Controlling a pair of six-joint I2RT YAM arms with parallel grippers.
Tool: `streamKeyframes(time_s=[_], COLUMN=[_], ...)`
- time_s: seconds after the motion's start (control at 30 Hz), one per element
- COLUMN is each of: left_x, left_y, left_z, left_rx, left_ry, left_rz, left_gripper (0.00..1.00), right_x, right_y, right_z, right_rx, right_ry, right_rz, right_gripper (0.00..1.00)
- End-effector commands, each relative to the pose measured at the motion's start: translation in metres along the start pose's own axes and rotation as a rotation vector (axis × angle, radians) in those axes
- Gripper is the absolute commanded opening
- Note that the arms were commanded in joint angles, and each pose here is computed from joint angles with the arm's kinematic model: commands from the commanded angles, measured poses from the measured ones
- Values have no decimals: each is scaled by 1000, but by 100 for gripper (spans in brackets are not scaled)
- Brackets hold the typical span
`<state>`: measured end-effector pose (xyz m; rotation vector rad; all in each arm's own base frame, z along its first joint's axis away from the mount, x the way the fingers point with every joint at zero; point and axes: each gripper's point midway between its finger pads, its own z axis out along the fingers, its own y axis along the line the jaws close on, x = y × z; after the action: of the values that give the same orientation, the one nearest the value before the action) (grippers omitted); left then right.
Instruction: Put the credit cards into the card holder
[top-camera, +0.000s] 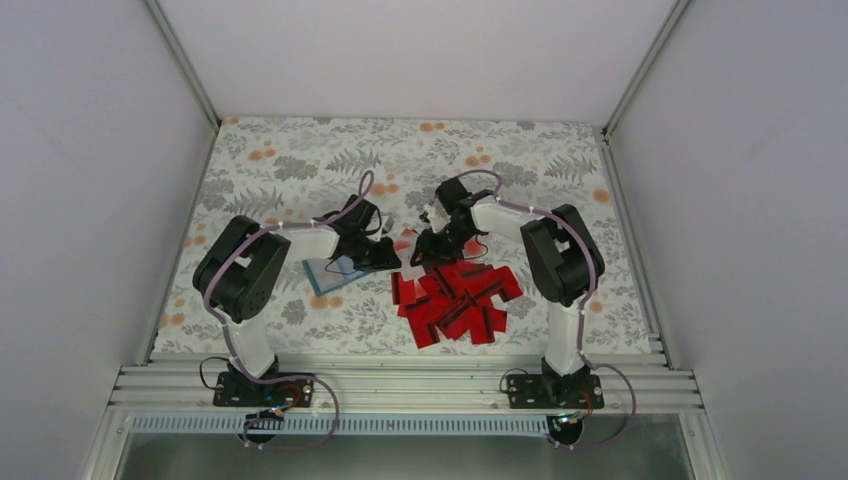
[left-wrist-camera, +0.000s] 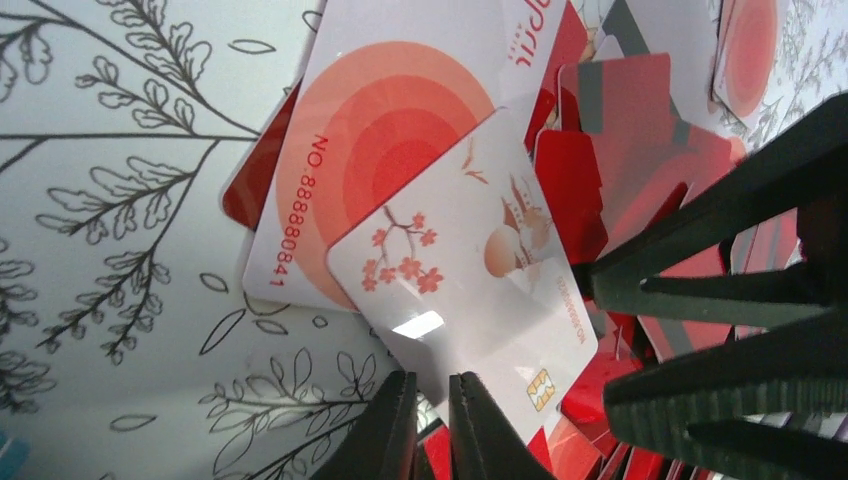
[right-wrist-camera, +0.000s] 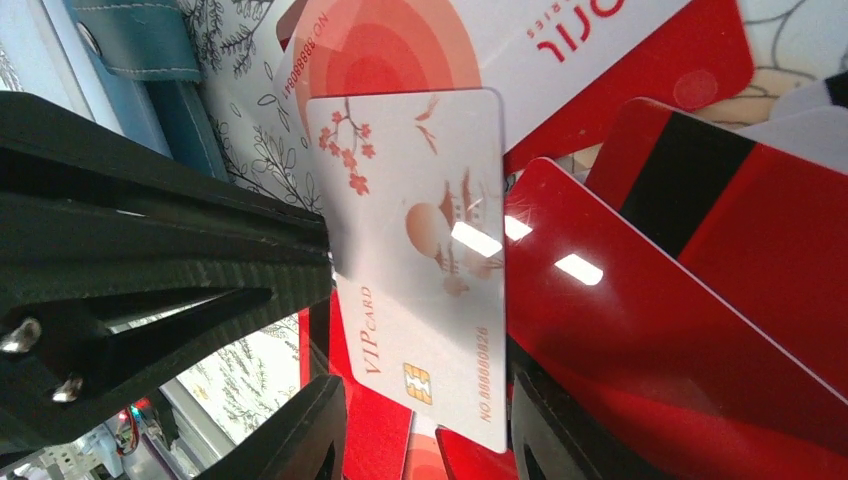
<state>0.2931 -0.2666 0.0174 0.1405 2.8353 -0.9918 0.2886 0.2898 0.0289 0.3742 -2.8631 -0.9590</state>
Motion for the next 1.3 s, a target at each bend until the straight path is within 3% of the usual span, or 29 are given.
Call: streamKeyframes(time_s=[0.0, 0.23, 0.7, 0.93, 1.27], left_x=[16, 20, 33, 41, 41], left_y=[27, 40, 46, 51, 49], left_z=[18, 26, 40, 40, 40], left_rx=[-84, -133, -117, -127, -119], left_ry=[59, 90, 159, 180, 199], left_rz=[-25, -24, -26, -25, -8], left_gripper=[8, 2, 2, 2, 2], right_x=[25, 43, 28, 31, 36], right_y=[-17, -24, 3, 0, -21], right_z=[8, 10, 18, -5, -2], right_rx=[58, 78, -117, -31, 30], right_ry=[70, 104, 71, 34, 9], right_rz=[71, 116, 100, 145, 276], right_gripper=[43, 44, 42, 43, 42])
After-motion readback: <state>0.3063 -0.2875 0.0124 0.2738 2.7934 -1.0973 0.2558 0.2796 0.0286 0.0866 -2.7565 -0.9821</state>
